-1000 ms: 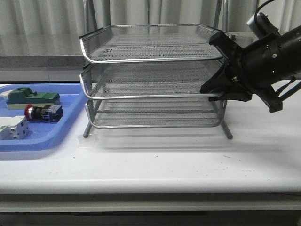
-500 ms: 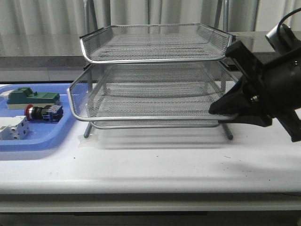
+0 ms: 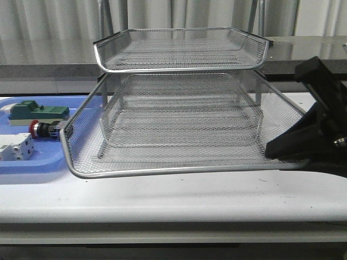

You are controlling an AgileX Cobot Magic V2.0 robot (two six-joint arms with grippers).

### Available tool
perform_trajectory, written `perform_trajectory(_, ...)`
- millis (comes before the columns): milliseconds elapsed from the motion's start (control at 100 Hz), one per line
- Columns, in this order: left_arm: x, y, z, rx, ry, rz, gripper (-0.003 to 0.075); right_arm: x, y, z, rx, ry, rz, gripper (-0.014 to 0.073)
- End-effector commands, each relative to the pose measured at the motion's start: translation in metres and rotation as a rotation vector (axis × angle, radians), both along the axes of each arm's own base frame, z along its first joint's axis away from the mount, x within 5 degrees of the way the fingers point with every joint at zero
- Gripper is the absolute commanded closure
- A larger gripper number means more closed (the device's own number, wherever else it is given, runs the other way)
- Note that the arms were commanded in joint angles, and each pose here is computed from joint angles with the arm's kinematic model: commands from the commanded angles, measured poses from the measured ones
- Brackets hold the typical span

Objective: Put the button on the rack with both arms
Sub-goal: 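Pull the middle mesh tray out toward the robot with the right gripper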

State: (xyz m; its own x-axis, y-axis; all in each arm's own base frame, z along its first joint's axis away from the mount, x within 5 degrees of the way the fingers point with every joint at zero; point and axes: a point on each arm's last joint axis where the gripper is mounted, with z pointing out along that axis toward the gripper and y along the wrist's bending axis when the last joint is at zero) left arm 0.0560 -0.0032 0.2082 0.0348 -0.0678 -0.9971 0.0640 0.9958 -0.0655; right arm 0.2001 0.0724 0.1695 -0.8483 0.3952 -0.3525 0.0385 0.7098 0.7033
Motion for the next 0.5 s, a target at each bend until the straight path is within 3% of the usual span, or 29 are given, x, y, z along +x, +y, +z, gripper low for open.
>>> perform_trajectory(0,-0.001,-0.001,-0.007,-0.021,-0.063,-0.01,0.074,0.0,-0.011,-0.002,-0.158,-0.041,-0.002,0.0492)
perform_trajectory(230,-0.001,-0.001,-0.007,-0.021,-0.063,-0.01,0.074,-0.001,-0.009,-0.001,-0.147,-0.047,0.012,0.012)
perform_trajectory(300,-0.001,-0.001,-0.007,-0.021,-0.063,-0.01,0.074,-0.002,-0.009,0.002,-0.146,-0.063,0.025,0.0081)
perform_trajectory(490,-0.001,-0.001,-0.007,-0.021,-0.063,-0.01,0.074,-0.009,-0.008,0.02,-0.139,-0.158,0.043,0.0088)
